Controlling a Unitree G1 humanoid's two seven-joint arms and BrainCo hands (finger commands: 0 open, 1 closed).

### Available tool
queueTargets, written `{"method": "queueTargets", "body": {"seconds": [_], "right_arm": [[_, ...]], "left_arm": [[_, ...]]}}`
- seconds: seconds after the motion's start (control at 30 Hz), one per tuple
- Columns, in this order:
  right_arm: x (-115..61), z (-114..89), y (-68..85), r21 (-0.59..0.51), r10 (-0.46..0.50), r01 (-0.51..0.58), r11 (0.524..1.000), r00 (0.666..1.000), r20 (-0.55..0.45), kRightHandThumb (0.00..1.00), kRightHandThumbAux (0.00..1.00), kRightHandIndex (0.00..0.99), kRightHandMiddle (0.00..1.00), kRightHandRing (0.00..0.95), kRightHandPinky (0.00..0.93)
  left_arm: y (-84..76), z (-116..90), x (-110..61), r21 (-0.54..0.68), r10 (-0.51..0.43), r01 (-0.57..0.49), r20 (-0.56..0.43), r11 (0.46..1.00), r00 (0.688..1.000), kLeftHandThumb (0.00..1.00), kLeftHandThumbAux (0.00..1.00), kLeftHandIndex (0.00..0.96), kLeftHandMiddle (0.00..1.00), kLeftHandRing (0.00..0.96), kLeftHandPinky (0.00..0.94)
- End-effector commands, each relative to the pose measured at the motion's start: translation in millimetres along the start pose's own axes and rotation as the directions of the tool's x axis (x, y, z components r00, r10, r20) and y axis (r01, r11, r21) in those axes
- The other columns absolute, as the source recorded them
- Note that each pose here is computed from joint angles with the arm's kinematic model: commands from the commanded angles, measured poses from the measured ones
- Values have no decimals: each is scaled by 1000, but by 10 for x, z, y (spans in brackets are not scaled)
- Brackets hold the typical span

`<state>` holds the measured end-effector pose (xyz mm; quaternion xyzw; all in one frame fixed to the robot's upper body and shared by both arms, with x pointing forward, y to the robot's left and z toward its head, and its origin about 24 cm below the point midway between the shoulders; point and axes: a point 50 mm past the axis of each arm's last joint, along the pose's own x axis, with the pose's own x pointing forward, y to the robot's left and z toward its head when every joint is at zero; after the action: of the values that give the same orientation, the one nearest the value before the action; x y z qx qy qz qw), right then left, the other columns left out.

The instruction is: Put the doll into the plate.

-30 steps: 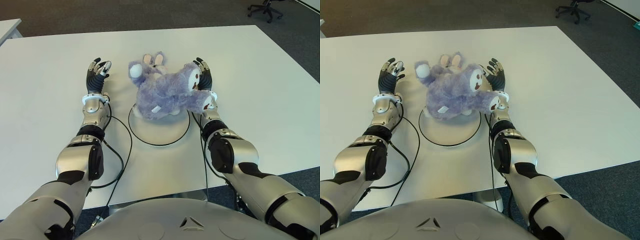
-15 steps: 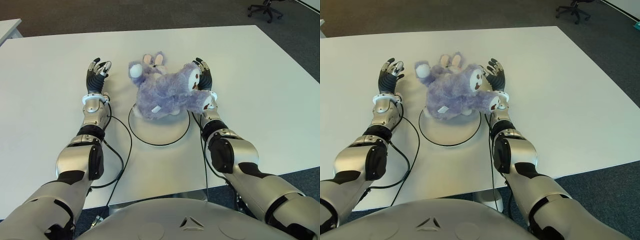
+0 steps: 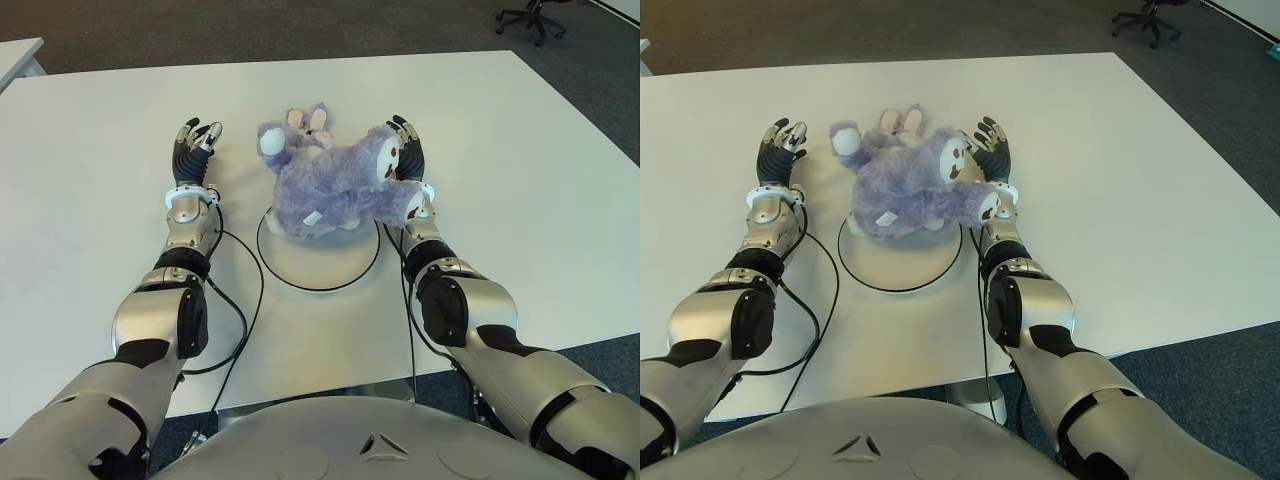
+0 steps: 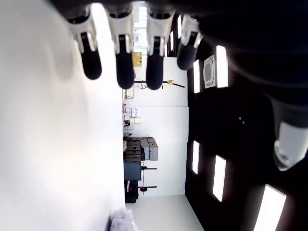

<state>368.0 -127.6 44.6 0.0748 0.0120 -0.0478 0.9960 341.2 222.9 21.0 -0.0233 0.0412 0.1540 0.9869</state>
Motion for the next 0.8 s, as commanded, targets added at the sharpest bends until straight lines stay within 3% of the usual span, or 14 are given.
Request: {"method": "queueTargets", "body": {"seconds": [0.03,0.23,0.8], "right_arm": [[-388,-685,-186,4,-61,65,998,960,-274,96,768,144,174,159,154],[-389,-685,-180,3,-59,62,998,960,-272,76,773,141,169,157,162],[-386,-683,-176,-5,-55,56,998,960,-274,54,768,133,162,148,146]], "left_arm": [[44,-597,-308,17,33,-29,-254,999,967,0,536,128,207,192,149],[47,-601,-310,23,36,-31,-258,999,965,0,536,110,194,170,101],[26,-590,-302,44,39,-29,-258,999,965,0,534,87,199,172,121]]}}
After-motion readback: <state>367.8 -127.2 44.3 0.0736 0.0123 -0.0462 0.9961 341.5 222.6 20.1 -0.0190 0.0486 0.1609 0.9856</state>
